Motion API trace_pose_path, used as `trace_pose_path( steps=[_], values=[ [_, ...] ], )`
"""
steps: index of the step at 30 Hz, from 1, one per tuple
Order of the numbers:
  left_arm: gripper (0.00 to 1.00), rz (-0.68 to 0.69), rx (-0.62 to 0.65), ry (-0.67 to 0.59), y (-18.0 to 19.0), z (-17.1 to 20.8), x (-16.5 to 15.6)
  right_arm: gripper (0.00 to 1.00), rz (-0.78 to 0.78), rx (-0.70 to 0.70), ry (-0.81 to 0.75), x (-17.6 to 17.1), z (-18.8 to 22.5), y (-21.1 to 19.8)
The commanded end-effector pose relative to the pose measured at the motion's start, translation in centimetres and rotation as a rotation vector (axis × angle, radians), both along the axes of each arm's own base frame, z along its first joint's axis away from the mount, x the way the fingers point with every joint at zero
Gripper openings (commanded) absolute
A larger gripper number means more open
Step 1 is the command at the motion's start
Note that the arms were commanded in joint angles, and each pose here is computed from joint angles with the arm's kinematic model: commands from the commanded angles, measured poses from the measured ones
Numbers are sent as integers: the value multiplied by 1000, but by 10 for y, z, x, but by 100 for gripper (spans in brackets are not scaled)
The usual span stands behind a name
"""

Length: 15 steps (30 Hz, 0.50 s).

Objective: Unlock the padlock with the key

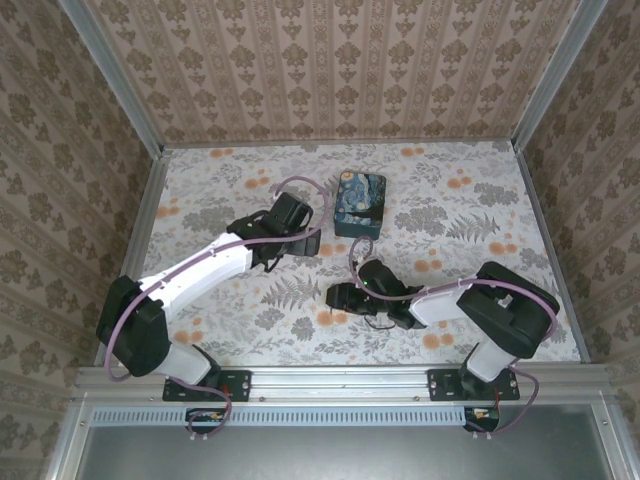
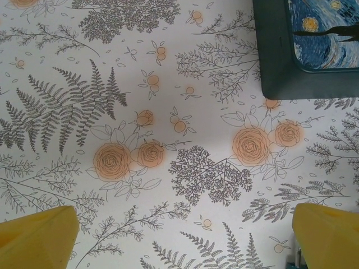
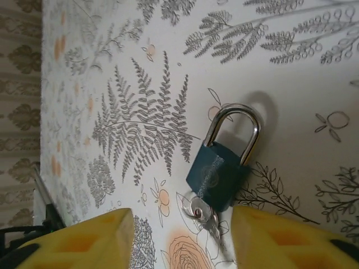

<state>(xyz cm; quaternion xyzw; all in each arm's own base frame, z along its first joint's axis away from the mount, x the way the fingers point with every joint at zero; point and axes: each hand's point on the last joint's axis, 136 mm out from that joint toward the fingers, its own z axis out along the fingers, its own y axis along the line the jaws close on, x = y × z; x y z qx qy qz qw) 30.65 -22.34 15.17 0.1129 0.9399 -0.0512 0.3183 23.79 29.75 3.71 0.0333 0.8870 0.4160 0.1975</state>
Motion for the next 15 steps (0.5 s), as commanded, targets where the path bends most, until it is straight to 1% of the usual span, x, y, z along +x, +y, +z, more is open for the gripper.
trace_pose_path(
  steps=[1,4,8,9,13,15],
  values=[
    [100,23,-1,-3,8,5,-2,57,-86,-83,31,1,-20,-39],
    [100,31,0,-17,11,11,-1,67,-123,-72,3,5,-3,-59],
    [100,65,-11,-34,21,17,4,85,-162,-81,-61,11,33,-88],
    [100,75,-11,-37,24,18,5,87,-175,-85,-77,13,42,-95],
    [100,122,-14,-71,40,26,11,99,-247,-128,-166,22,85,-136],
    [100,154,-16,-107,51,32,15,100,-288,-154,-216,27,105,-156]
  ],
)
